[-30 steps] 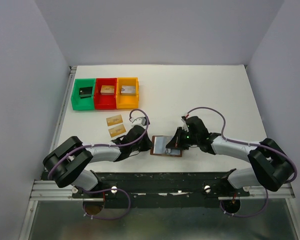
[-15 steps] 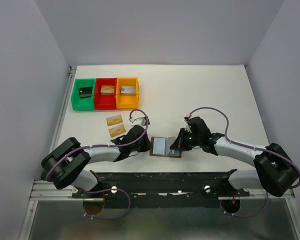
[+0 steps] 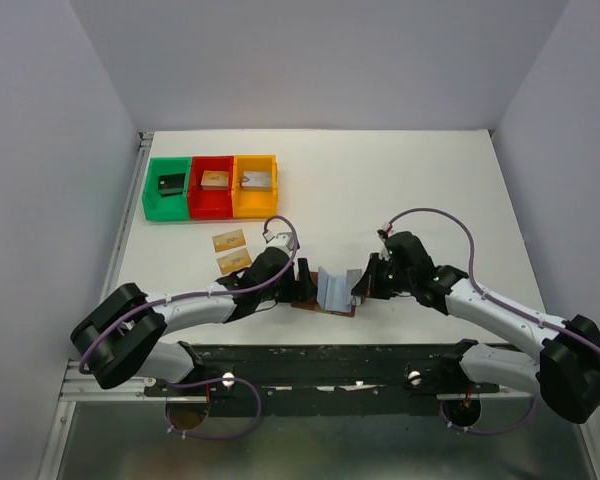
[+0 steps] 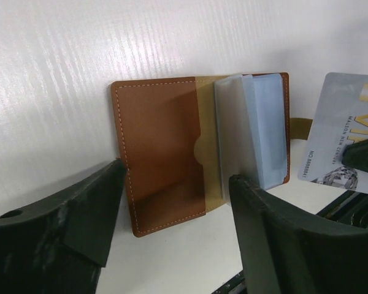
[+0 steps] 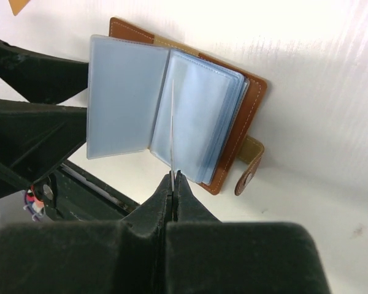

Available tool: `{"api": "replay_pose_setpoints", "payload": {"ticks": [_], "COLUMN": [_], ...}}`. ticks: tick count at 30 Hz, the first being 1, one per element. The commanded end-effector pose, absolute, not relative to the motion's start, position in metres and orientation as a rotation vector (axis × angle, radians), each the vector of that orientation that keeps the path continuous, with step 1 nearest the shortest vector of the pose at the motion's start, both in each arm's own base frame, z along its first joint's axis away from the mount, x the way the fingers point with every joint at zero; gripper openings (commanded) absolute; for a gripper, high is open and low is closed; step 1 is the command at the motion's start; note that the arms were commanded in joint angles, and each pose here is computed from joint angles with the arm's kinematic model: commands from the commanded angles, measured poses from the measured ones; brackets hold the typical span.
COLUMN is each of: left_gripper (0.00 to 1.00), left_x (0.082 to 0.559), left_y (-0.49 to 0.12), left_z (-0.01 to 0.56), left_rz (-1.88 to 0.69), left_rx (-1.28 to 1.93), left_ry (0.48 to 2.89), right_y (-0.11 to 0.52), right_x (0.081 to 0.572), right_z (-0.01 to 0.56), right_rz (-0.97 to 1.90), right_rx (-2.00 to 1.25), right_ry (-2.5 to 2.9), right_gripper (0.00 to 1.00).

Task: Take the credit cards out of the card holder
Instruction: Remove the credit card from the card holder, then place the credit card at the center of the board.

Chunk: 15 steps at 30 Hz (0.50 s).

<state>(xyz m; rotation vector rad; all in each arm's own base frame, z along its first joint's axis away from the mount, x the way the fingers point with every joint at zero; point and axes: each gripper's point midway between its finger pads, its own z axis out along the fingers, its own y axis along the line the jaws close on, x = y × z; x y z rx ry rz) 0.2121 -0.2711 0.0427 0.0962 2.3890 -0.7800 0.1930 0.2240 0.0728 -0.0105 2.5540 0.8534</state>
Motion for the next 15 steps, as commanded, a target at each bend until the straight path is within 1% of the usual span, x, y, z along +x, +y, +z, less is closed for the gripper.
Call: {"api": "replay_pose_setpoints", "payload": {"ticks": [1,2,7,10,13,15], "left_gripper": [0.87,0.99,0.99,0.99,0.99,0.99], "left_x": [0.215,0.216,0.219,0.220,0.220,0.218], "left_y": [-0.276,-0.275,-0.265,-0.252,-0.243,-0.245], "left_z": [0.070,0.075,0.096,0.105,0.120,0.136], "left_rz": [-0.816,-0.815,-0.785,-0.736,-0.728,-0.779], "left_rx": [0.143,0.140,0.107,0.068,0.060,0.096], "left_ry": [2.331,2.320,2.278,2.266,2.218,2.156], "right_y": [0.207,0.206,0.199,0.203,0.221,0.236], "right_x": [0.198,0.198,0.197,0.195,0.185,0.175], "right_z": [0.085,0.088,0.100,0.109,0.124,0.140], "right_rz": [0.733,0.729,0.698,0.734,0.887,1.017], "right_rx": [-0.050,-0.061,-0.106,-0.158,-0.301,-0.426], "right_ry": [2.529,2.522,2.488,2.467,2.414,2.353], "right_gripper": [0.00,0.00,0.00,0.00,0.00,0.00]}}
